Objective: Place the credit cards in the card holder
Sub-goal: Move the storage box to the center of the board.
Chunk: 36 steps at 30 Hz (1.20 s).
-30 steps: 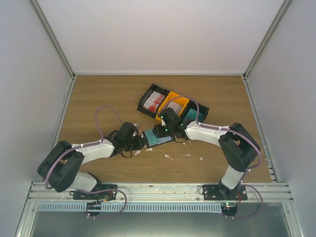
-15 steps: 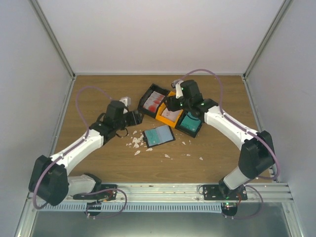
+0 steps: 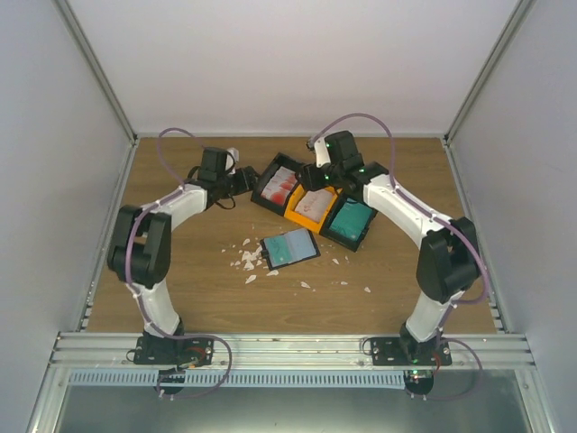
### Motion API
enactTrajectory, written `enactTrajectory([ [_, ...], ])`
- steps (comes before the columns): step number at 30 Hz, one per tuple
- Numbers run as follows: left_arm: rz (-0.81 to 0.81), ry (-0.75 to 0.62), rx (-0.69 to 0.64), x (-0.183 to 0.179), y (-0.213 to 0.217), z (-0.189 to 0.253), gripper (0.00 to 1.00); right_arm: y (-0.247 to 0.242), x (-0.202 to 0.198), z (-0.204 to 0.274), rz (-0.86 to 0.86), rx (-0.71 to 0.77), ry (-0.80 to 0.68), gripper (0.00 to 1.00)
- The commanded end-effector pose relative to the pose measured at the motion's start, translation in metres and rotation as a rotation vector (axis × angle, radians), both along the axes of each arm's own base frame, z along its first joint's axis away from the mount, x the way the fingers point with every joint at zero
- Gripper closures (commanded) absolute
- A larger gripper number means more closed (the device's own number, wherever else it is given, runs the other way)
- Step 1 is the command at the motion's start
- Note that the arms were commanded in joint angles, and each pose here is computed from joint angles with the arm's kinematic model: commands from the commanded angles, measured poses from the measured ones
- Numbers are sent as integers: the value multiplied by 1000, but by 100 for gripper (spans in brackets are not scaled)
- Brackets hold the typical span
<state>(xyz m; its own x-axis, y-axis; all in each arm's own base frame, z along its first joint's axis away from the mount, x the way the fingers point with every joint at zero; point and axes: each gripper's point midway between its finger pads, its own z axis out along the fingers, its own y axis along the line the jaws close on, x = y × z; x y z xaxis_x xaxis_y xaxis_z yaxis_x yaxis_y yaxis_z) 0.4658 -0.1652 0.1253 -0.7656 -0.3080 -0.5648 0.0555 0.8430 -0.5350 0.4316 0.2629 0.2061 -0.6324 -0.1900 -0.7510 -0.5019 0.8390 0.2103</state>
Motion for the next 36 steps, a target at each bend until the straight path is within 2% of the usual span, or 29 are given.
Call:
enactTrajectory([
  [1, -95, -60, -20, 35, -13, -10, 23, 6, 8, -9, 27, -13, 19, 36],
  [10, -298, -115, -75, 52, -48, -30, 35, 10, 15, -23, 32, -28, 42, 35],
  [17, -410, -116, -133, 30, -71, -31, 46, 20, 29, -21, 74, -45, 32, 37],
  [21, -403, -73, -109, 16, -79, -41, 56, 23, 34, -27, 149, -96, 15, 39],
  [25, -436, -49, -138, 0, -97, -42, 61, 21, 32, -39, 250, -166, 23, 40],
  [30, -522, -46, -154, -31, -128, -38, 62, 2, 24, -70, 323, -322, 73, 47],
  [36, -504, -14, -132, -51, -122, -44, 62, -14, 7, -97, 395, -426, 139, 54],
])
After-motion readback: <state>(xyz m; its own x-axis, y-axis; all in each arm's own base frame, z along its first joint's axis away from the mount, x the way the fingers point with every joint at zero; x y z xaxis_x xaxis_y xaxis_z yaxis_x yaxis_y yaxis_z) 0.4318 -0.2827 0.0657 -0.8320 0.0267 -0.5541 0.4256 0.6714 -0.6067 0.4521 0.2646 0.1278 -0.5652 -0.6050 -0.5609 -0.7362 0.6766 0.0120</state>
